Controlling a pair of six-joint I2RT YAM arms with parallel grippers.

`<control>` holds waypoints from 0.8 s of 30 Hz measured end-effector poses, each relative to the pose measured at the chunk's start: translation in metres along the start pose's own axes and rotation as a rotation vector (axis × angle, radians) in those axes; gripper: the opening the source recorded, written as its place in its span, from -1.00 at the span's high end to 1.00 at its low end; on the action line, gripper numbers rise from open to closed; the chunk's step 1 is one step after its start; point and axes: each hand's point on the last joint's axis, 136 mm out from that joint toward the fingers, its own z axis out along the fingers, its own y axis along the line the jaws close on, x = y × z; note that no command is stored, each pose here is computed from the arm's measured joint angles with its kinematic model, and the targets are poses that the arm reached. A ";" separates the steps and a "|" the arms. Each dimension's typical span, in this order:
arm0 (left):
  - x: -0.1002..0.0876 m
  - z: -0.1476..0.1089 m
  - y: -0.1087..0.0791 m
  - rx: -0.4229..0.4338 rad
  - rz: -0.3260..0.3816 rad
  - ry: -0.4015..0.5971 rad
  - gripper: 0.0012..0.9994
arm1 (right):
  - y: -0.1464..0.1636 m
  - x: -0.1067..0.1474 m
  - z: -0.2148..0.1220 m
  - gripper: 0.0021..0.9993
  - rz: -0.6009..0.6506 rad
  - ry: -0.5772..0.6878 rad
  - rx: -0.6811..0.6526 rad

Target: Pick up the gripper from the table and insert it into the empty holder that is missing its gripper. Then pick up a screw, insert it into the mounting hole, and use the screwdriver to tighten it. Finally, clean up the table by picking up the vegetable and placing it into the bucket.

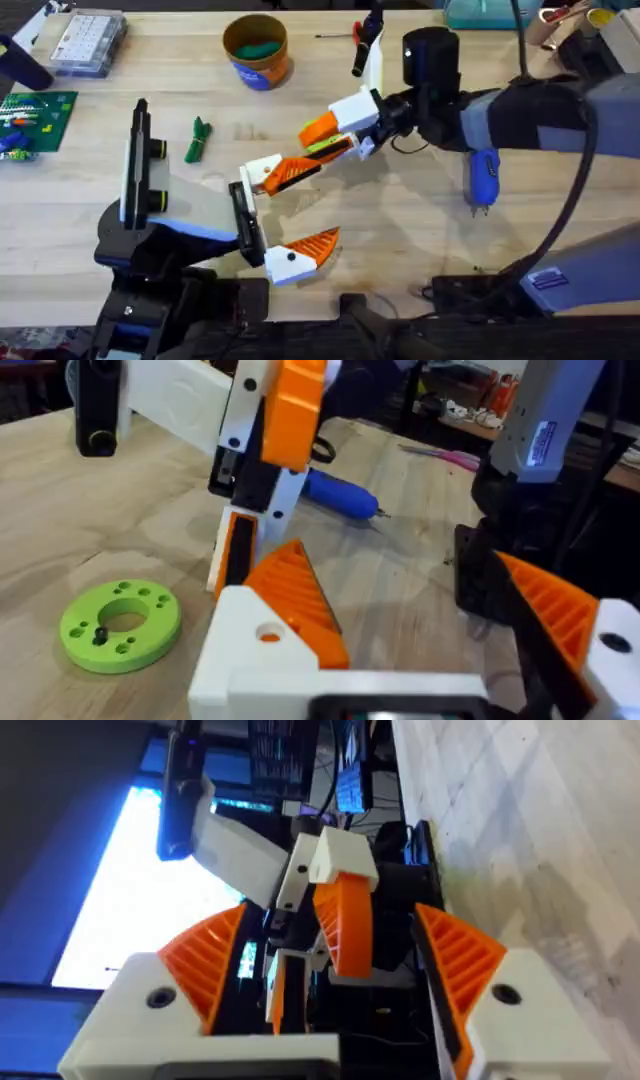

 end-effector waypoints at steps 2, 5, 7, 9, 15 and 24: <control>0.000 0.000 0.000 0.000 0.000 0.000 -0.98 | 0.001 0.003 0.005 -1.00 -0.012 0.016 -0.004; 0.000 0.000 0.000 0.000 0.000 0.000 -0.98 | 0.002 0.007 0.011 -0.81 -0.027 0.037 -0.008; 0.000 0.000 0.000 0.000 0.000 0.000 -0.98 | 0.002 0.010 0.015 -0.56 -0.038 0.047 -0.010; 0.000 0.000 0.000 0.000 0.001 0.000 -0.98 | 0.002 0.011 0.017 -0.06 -0.039 0.054 -0.012; 0.000 0.000 0.000 0.000 0.027 0.000 -0.98 | -0.004 0.012 0.017 0.65 -0.015 0.045 0.000; 0.000 0.000 -0.001 0.004 0.012 0.001 -0.98 | -0.012 0.016 0.017 0.97 0.067 0.036 0.022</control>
